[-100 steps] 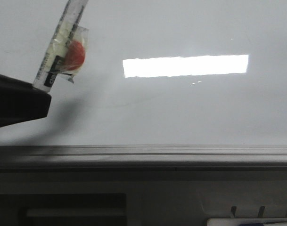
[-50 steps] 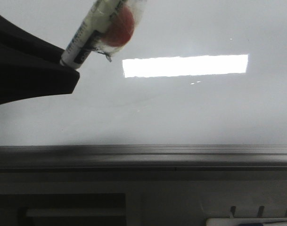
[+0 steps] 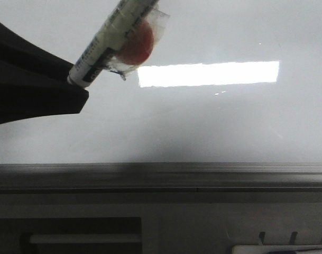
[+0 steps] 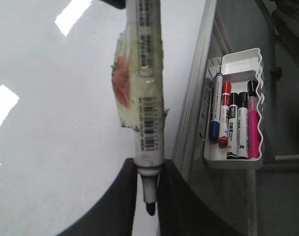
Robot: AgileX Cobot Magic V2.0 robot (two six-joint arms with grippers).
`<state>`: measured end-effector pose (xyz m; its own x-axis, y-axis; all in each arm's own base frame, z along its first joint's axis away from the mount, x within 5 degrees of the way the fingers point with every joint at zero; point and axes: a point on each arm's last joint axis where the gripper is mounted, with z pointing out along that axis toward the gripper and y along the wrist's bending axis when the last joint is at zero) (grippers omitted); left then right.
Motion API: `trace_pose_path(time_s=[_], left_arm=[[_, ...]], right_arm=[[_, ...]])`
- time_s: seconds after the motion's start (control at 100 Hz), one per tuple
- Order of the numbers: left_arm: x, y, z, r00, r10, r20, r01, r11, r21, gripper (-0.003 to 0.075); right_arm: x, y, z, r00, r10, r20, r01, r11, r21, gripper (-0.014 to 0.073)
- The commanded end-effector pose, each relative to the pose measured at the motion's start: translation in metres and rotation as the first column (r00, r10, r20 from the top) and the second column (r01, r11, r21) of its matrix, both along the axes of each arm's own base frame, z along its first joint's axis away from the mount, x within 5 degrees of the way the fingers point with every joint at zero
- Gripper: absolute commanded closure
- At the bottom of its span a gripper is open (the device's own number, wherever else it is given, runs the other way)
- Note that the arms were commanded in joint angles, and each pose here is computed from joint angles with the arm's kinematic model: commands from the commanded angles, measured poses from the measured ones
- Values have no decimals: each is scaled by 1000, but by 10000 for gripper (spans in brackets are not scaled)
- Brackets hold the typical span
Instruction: Write number 3 on whiteboard
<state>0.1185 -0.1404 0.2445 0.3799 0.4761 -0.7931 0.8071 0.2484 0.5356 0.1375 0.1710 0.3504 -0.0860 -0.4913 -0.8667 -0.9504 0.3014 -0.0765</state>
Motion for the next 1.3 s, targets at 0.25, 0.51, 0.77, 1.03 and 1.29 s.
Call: trace_pose_path(time_s=[0.25, 0.51, 0.77, 1.03, 1.29], left_arm=[[0, -4, 15, 999, -24, 28, 26, 997, -67, 741], [0, -4, 15, 999, -24, 28, 26, 997, -67, 741], [-3, 0, 22, 999, -9, 44, 14, 995, -102, 558], [-14, 31, 51, 977, 206, 56, -189, 956, -226, 230], [-39, 66, 74, 945, 327, 10, -294, 863, -410, 230]], right_arm=[[8, 8, 9, 1000, -15, 11, 14, 999, 45, 337], [15, 14, -1, 1000, -13, -15, 13, 1000, 14, 655], [15, 14, 0, 1000, -17, -15, 17, 1000, 16, 656], [22, 14, 7, 995, -96, 23, 94, 993, 73, 656], [34, 14, 41, 970, -199, 137, 170, 965, 201, 655]])
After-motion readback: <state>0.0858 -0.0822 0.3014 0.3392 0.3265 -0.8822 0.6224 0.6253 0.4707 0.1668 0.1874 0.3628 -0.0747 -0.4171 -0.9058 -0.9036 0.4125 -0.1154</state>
